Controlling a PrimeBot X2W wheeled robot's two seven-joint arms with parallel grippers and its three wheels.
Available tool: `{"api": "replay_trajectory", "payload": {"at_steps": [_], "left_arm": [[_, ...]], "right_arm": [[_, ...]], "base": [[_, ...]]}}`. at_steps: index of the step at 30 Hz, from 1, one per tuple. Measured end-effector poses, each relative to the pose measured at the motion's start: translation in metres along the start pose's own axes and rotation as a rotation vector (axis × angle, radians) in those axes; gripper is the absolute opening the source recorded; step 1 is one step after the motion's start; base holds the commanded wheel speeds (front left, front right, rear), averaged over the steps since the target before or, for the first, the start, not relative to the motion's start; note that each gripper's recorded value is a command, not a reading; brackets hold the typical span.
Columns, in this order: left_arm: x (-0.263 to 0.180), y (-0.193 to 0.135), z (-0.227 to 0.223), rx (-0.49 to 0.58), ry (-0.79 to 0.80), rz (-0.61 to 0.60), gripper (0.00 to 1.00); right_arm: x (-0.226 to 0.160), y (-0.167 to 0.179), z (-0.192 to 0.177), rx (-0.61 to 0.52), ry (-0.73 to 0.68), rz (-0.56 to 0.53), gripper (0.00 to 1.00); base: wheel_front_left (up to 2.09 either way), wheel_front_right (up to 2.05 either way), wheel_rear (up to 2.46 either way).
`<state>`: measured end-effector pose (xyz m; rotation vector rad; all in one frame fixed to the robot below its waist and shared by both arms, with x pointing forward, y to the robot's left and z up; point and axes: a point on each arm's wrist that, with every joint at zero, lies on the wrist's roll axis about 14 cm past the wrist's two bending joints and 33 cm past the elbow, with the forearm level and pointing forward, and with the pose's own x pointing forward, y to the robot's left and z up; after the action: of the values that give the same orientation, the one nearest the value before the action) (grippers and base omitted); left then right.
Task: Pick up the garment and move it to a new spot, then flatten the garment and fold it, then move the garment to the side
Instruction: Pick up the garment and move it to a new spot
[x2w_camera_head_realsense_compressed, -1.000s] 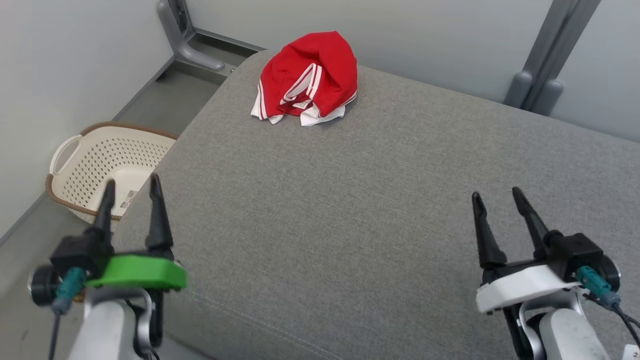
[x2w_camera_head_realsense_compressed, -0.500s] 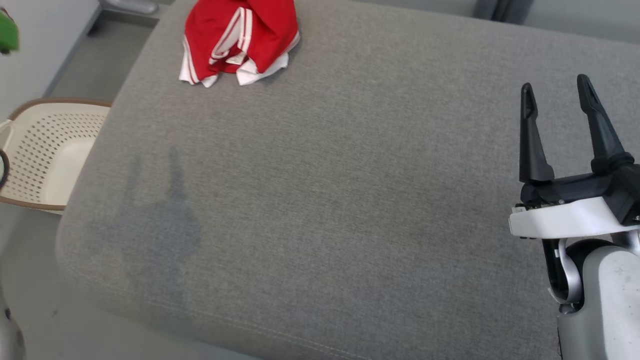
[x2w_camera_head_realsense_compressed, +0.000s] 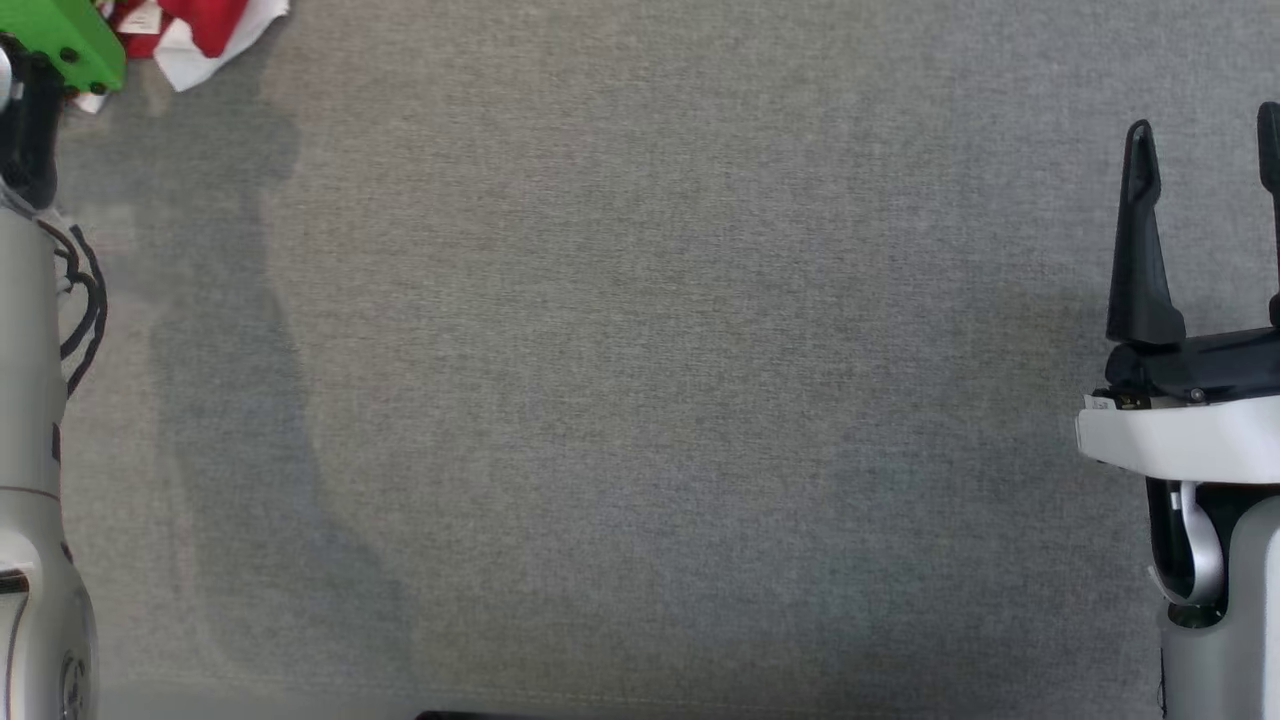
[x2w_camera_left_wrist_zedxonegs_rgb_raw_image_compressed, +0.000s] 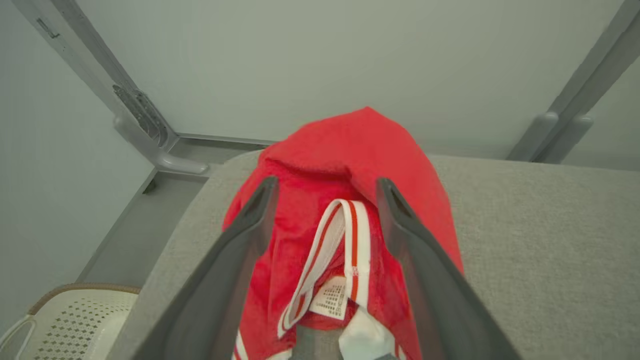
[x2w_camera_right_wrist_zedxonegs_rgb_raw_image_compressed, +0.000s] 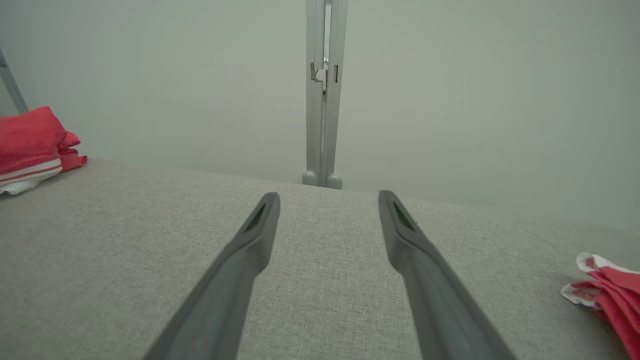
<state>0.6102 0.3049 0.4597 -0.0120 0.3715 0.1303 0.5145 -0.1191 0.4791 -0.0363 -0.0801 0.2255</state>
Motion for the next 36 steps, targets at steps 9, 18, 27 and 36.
{"api": "replay_trajectory", "payload": {"at_steps": [9, 18, 27, 36], "left_arm": [[0.034, -0.024, -0.101, -0.049, 0.342, -0.020, 1.00], [0.038, -0.035, -0.084, -0.057, 0.274, -0.049, 0.00], [0.020, -0.029, 0.000, 0.034, 0.043, -0.060, 0.00], [-0.030, -0.088, 0.113, 0.142, -0.201, -0.207, 0.00]], "right_arm": [[-0.014, -0.030, -0.038, -0.036, 0.102, -0.073, 1.00], [-0.014, -0.028, -0.038, -0.030, 0.097, -0.070, 1.00], [-0.021, -0.025, -0.013, -0.015, 0.041, -0.071, 1.00], [-0.051, -0.035, 0.016, 0.053, -0.008, -0.120, 1.00]], "base": [[0.00, 0.00, 0.00], [0.00, 0.00, 0.00], [0.00, 0.00, 0.00], [0.00, 0.00, 0.00]]}}
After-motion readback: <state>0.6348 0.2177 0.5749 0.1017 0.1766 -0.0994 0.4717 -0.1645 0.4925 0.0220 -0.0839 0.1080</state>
